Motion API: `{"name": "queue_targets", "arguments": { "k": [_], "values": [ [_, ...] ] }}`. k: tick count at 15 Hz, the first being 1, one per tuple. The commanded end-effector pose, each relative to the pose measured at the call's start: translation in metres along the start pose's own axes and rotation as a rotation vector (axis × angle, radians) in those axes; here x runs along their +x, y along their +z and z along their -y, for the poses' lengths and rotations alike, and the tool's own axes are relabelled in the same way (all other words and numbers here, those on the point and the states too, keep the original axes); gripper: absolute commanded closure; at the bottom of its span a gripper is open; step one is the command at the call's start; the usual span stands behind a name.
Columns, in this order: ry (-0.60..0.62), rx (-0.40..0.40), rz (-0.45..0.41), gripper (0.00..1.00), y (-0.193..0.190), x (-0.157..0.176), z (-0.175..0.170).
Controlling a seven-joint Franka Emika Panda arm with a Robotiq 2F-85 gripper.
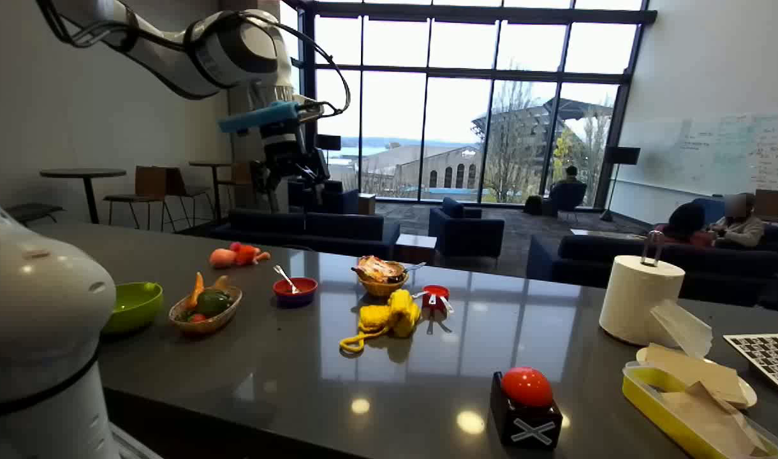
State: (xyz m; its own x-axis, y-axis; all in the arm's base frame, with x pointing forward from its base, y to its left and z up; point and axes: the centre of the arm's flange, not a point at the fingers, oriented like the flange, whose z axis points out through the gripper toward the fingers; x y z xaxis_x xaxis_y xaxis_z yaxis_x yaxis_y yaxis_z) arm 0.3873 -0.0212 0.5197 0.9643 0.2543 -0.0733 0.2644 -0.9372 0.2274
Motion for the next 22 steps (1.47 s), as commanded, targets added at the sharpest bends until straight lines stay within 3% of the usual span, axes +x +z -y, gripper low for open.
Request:
{"name": "queue_targets", "arguments": {
  "k": [1,11,22],
  "values": [
    [0.0,0.0,-0.001,0.0,0.0,0.0,0.0],
    [-0.009,0.004,0.002,0.0,0.002,0.003,0.001],
    [-0.152,0.027,-0.017,0.0,0.034,0.076,0.025]
  ]
}}
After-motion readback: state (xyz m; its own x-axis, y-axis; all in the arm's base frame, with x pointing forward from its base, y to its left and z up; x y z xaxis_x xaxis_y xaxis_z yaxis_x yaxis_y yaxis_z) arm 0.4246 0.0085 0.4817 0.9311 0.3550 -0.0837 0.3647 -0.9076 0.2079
